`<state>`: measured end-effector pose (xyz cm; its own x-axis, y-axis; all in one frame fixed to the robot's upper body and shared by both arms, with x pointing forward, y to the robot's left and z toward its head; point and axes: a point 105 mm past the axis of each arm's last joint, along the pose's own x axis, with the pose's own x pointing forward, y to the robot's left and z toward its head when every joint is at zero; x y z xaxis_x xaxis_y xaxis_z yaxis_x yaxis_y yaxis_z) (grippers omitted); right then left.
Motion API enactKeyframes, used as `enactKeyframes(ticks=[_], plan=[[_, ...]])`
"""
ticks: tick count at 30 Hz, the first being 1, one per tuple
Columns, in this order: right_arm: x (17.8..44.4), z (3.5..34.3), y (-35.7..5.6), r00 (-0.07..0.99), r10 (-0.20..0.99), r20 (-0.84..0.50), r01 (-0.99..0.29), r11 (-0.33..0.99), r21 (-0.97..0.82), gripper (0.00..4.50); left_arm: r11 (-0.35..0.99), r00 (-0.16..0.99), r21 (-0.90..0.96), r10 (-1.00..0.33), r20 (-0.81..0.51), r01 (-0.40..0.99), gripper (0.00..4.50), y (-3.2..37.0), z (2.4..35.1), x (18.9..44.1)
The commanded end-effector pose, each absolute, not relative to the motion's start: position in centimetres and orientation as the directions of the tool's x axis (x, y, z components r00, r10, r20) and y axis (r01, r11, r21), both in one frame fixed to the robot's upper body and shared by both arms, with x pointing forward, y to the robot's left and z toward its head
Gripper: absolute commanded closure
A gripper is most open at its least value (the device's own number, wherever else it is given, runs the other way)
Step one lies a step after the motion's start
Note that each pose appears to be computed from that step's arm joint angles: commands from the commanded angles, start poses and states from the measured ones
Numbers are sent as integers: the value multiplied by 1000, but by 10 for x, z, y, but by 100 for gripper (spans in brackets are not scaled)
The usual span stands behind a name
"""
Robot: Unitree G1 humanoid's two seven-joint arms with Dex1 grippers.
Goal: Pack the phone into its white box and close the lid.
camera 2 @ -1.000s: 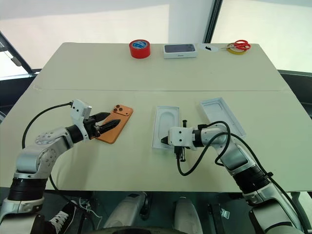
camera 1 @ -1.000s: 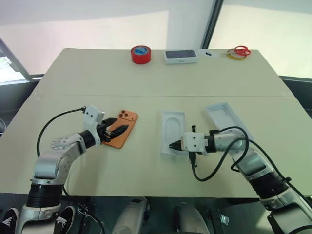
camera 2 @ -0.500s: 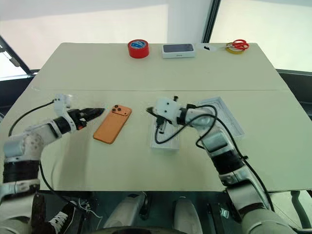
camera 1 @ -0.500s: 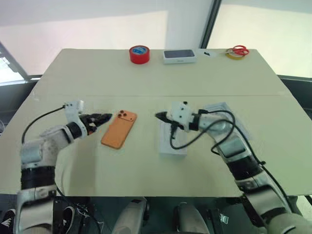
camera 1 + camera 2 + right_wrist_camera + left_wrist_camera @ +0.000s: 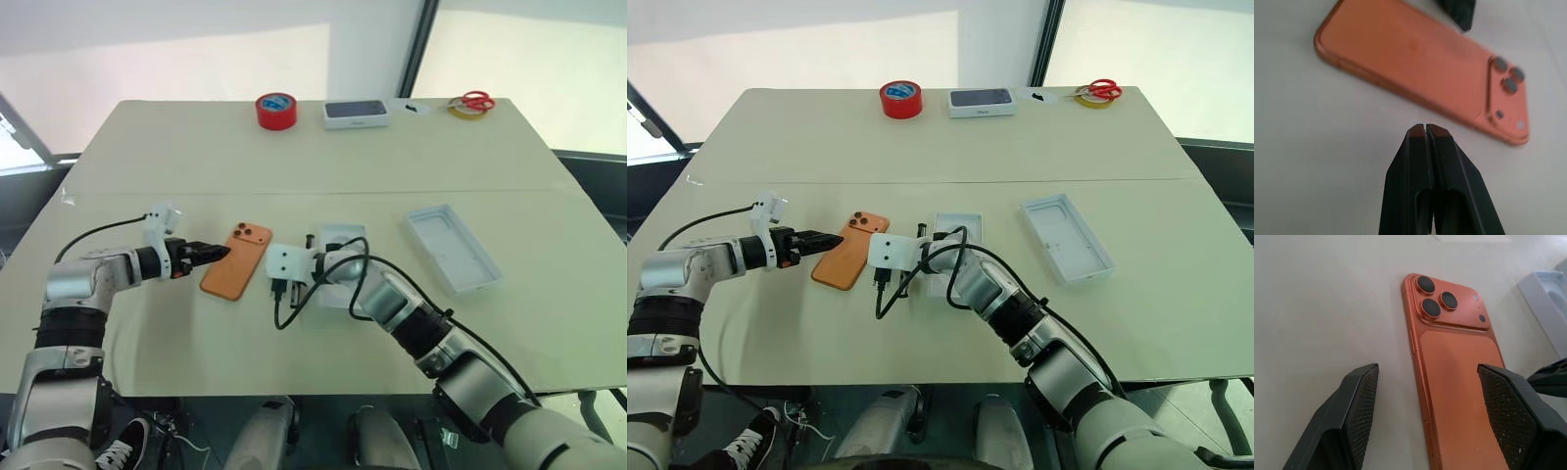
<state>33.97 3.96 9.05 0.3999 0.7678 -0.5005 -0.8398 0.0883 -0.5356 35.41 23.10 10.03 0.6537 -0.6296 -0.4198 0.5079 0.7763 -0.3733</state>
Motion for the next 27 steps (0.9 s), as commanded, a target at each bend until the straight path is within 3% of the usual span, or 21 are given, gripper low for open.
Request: enactKeyframes(ticks=[1, 7, 14, 22, 27], plan=[[337, 100, 53, 394, 787, -475, -827, 77, -558, 442, 734, 520, -453, -679, -519, 506, 109, 216, 68, 333], [336, 97, 55, 393, 781, -485, -825, 66, -562, 442, 659, 424, -547, -752, -504, 516, 109, 192, 61, 316], [340, 97, 48, 401, 772, -493, -821, 64, -567, 442, 583, 399, -649, -811, -428, 489, 109, 171, 68, 313], [340, 96, 47, 405, 770, -493, -822, 70, -565, 442, 598, 500, -660, -785, -367, 454, 109, 183, 88, 332], [341, 95, 45, 410, 767, -493, -819, 71, -570, 442, 615, 534, -680, -759, -372, 399, 109, 194, 82, 335]])
